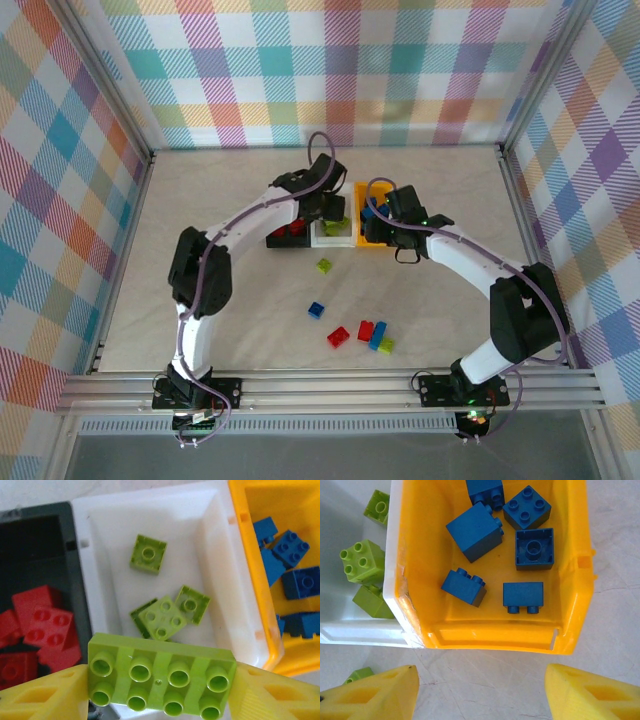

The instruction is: Sort the legos into containers by color

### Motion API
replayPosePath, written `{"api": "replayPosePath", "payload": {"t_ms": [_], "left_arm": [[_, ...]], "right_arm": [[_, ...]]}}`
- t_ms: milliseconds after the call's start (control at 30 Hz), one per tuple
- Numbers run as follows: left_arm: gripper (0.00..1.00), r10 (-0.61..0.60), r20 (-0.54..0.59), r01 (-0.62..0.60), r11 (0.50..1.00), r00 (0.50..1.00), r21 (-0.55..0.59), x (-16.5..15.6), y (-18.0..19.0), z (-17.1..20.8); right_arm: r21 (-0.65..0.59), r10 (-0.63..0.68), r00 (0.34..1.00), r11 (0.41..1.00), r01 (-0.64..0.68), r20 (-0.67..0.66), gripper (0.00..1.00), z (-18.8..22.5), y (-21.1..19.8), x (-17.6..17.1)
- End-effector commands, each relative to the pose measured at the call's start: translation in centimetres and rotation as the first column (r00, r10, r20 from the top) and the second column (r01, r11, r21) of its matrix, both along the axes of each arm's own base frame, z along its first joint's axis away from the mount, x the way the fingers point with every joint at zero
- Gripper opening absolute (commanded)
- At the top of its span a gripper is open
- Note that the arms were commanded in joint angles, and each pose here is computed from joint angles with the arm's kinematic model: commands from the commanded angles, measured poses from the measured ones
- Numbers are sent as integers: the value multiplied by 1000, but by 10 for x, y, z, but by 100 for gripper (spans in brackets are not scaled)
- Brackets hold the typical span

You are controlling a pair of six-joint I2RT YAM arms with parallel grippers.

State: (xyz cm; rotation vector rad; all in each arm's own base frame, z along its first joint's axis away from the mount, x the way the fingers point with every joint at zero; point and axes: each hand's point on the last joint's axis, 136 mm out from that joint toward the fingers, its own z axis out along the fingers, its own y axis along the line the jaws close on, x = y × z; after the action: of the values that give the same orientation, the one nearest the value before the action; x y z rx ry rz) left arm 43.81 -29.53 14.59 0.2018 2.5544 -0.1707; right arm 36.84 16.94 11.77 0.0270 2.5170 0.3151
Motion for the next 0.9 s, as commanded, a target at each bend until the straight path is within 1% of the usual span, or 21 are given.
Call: {"api": "replayPosePath", "payload": {"t_ms": [0,133,233,333,433,467,500,533,633,700,800,867], "left_arm": [[72,10,-34,-9,999,999,46,5,6,-3],[78,13,-39,-13,1000,999,10,9,-2,1],[80,11,-31,-12,1000,999,-29,6,-5,13],[83,9,-12,-10,997,1000,-75,-3,-3,32],[86,8,14,-6,989,1000,-145,-20,2,50],[88,11,22,-7,985,1000,-172,-28,6,57],[99,11,26,-6,980,1000,-199,-37,10,61],[100,11,26,-5,975,1000,-221,-45,13,63],[100,26,27,-17,961,999,-277,-75,30,66],[100,58,37,-44,952,998,-304,-96,48,66],[100,112,63,-87,946,992,-314,-125,80,65],[100,147,66,-122,948,987,-294,-142,102,60]], "right_arm": [[36,0,1000,999,0,16,68,9,1,-2],[42,5,1000,999,-6,12,68,9,2,-4],[54,13,1000,998,-14,12,68,9,4,-7],[82,36,999,996,-37,8,68,12,8,-12],[108,88,996,990,-87,-7,68,12,19,-26],[110,113,993,988,-110,-17,68,11,24,-33],[114,143,989,984,-139,-32,68,8,30,-41],[112,172,984,980,-166,-42,68,6,35,-49],[104,303,949,950,-294,-85,69,-6,63,-82],[102,421,900,906,-411,-113,70,-16,90,-109],[69,540,827,841,-536,-156,71,-32,125,-140],[22,585,792,807,-591,-174,71,-44,143,-153]]}}
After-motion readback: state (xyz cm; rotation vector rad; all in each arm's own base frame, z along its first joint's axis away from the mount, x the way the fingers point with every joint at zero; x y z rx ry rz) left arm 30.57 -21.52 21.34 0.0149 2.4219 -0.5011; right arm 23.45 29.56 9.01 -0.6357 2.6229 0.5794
